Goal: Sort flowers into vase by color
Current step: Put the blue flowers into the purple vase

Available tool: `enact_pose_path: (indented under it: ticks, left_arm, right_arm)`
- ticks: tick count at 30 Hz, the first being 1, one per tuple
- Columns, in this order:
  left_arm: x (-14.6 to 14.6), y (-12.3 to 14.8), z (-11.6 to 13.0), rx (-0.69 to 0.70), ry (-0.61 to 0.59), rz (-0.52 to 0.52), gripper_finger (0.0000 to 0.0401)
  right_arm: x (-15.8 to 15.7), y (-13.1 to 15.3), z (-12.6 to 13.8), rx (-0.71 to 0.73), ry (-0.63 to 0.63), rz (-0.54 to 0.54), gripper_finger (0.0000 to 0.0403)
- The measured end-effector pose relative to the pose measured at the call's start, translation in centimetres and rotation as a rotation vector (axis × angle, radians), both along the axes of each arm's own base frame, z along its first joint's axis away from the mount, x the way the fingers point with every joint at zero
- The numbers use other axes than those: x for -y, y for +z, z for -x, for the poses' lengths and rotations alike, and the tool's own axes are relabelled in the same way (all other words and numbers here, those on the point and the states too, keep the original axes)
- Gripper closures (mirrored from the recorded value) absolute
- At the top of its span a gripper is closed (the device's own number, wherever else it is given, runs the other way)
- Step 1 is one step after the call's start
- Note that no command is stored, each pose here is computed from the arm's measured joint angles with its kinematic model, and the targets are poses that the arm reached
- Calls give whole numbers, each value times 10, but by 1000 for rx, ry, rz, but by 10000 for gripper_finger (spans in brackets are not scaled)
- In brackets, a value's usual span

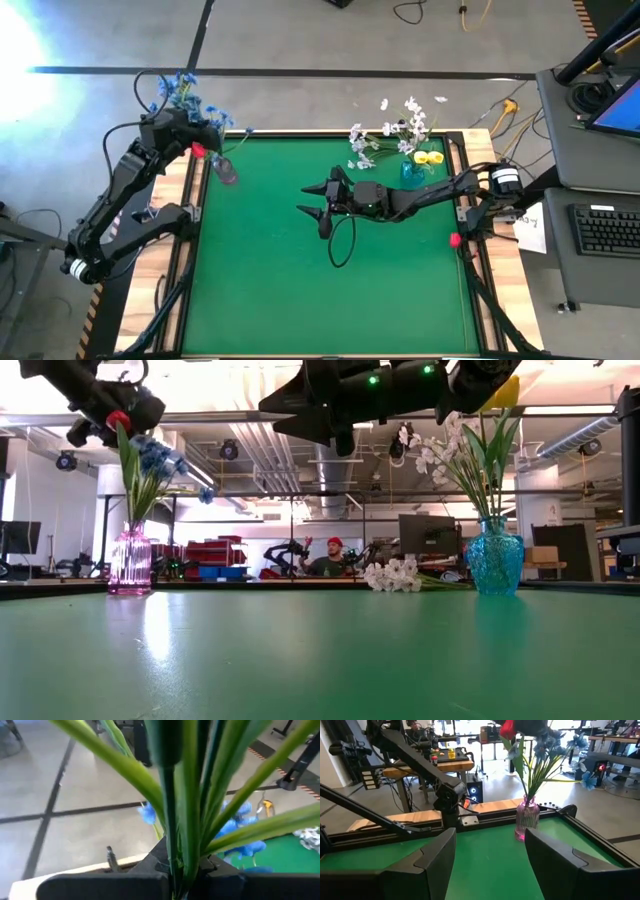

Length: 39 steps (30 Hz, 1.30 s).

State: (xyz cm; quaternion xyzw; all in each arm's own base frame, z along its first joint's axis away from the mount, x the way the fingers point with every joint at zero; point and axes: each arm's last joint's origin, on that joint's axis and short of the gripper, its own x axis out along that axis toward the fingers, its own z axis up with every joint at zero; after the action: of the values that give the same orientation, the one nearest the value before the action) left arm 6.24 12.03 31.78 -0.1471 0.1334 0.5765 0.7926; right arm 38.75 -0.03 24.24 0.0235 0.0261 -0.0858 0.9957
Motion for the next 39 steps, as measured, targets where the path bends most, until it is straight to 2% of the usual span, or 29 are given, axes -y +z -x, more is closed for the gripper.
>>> enact_pose_path:
  ticks: [7, 19, 29, 39]
  left_arm:
    - [-1, -10, -1, 13, 3, 21, 397]
    - [10, -4, 4, 3, -45, 3, 397]
    - [10, -13, 4, -31, -58, 18, 397]
    - [15, -21, 5, -79, -159, -40, 397]
  right_arm:
    - [0, 0, 0, 0, 0, 1, 174]
    - [0, 0, 0, 4, 0, 1, 174]
    - [0, 0, 0, 5, -1, 1, 174]
    - [0, 0, 0, 5, -2, 1, 174]
